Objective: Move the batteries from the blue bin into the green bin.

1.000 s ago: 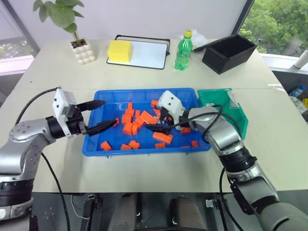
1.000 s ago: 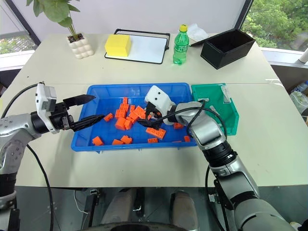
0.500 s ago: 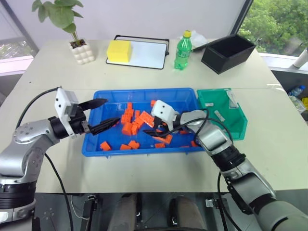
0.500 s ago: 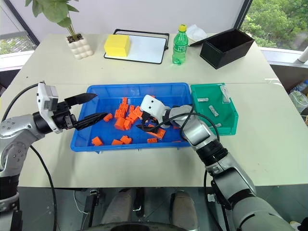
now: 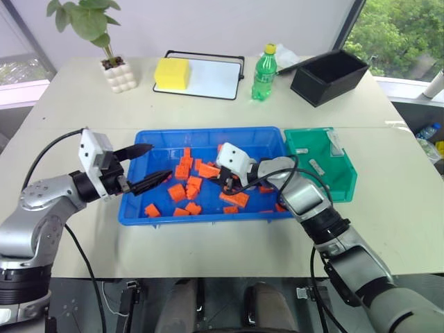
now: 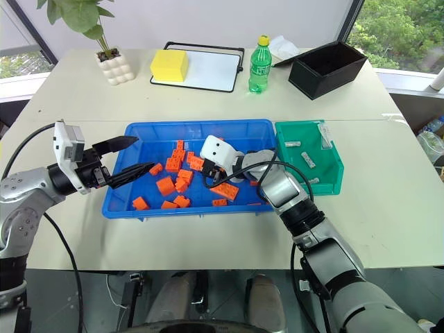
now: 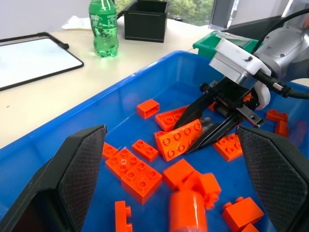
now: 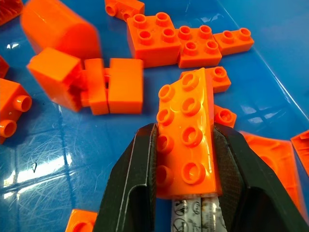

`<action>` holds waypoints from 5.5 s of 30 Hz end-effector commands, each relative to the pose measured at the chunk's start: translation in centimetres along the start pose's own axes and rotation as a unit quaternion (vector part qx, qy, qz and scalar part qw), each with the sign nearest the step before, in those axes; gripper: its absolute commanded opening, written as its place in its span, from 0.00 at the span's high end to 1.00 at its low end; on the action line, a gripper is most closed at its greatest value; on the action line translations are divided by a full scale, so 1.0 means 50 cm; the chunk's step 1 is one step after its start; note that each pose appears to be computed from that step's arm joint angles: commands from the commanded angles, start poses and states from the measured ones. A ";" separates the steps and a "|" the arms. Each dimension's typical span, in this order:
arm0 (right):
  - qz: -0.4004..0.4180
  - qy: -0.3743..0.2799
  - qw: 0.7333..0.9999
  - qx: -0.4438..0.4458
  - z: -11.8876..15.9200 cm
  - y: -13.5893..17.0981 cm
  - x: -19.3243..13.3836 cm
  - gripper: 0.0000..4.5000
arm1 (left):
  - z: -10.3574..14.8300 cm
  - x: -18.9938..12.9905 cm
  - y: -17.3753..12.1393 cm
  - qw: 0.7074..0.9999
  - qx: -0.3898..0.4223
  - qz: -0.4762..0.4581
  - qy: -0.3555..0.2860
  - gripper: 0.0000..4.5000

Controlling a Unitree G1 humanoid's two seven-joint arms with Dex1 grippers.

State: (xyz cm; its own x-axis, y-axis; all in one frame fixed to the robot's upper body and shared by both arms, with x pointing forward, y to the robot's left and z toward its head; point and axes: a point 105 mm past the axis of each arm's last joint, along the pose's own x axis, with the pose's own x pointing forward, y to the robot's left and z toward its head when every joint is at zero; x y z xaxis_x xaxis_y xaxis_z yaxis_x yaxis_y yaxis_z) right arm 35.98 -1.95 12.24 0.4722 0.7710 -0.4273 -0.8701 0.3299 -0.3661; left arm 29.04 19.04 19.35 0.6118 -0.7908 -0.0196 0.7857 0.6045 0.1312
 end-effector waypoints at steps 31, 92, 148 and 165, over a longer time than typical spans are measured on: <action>0.117 -0.096 0.988 -0.028 0.133 0.073 -0.075 0.01 | 0.017 0.004 -0.006 1.000 0.014 -0.004 -0.022 0.00; 0.046 0.054 0.996 0.062 -0.026 0.013 -0.060 0.01 | -0.001 0.014 -0.012 1.000 0.014 0.006 -0.020 0.00; -0.036 -0.005 0.997 0.073 0.083 -0.096 -0.118 0.99 | 0.016 0.006 -0.032 0.998 0.023 -0.058 -0.007 0.00; -0.176 0.103 0.976 0.070 0.005 -0.191 -0.393 0.99 | 0.051 0.062 -0.034 0.974 0.059 -0.217 0.017 0.00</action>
State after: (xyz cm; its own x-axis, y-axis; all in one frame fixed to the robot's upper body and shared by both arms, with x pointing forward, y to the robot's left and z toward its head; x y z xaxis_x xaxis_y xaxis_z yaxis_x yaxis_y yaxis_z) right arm 35.64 -19.95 22.91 0.7325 0.4673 -0.4950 -0.6661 0.6424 -0.3791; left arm 29.27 15.49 21.30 0.2433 -0.9621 -0.1229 0.9585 0.2192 0.1821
